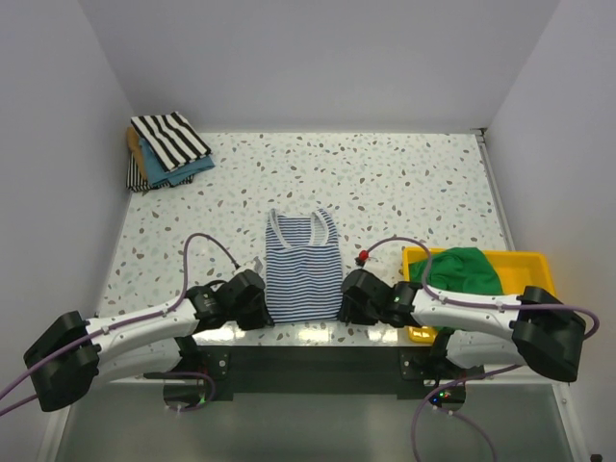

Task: Fold and stack the tank tops
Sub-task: Fold the tank top

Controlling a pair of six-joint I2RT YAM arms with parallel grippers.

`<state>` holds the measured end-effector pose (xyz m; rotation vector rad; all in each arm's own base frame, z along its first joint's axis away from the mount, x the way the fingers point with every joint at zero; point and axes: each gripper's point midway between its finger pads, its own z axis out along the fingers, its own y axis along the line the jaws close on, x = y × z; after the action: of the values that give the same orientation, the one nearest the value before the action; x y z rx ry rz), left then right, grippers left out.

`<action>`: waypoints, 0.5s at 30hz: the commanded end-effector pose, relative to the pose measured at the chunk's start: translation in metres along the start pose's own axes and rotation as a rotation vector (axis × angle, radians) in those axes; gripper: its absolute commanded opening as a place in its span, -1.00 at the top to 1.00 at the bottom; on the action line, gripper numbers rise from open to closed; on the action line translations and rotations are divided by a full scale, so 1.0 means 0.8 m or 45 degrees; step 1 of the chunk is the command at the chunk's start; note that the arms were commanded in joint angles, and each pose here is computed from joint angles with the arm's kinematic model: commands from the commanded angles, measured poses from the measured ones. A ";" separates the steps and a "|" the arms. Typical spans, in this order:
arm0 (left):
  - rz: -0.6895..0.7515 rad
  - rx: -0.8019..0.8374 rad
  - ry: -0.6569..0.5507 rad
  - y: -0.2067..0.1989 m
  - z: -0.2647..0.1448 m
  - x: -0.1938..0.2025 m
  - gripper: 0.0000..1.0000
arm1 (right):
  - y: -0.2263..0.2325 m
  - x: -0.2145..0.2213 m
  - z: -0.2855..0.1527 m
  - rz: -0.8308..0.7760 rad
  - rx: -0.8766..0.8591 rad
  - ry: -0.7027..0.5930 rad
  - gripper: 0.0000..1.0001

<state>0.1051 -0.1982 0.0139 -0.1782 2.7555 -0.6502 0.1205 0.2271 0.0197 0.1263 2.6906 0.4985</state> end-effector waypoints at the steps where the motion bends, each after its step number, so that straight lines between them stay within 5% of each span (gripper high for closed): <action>1: 0.010 -0.051 0.021 0.014 0.000 0.008 1.00 | 0.026 -0.021 0.001 0.039 -0.048 -0.081 0.16; 15: 0.017 -0.076 0.017 0.019 -0.002 0.008 1.00 | 0.036 -0.033 -0.021 0.043 -0.113 -0.141 0.13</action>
<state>0.1035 -0.1960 0.0138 -0.1786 2.7606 -0.6417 0.1273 0.2391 0.0402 0.1293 2.6177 0.5869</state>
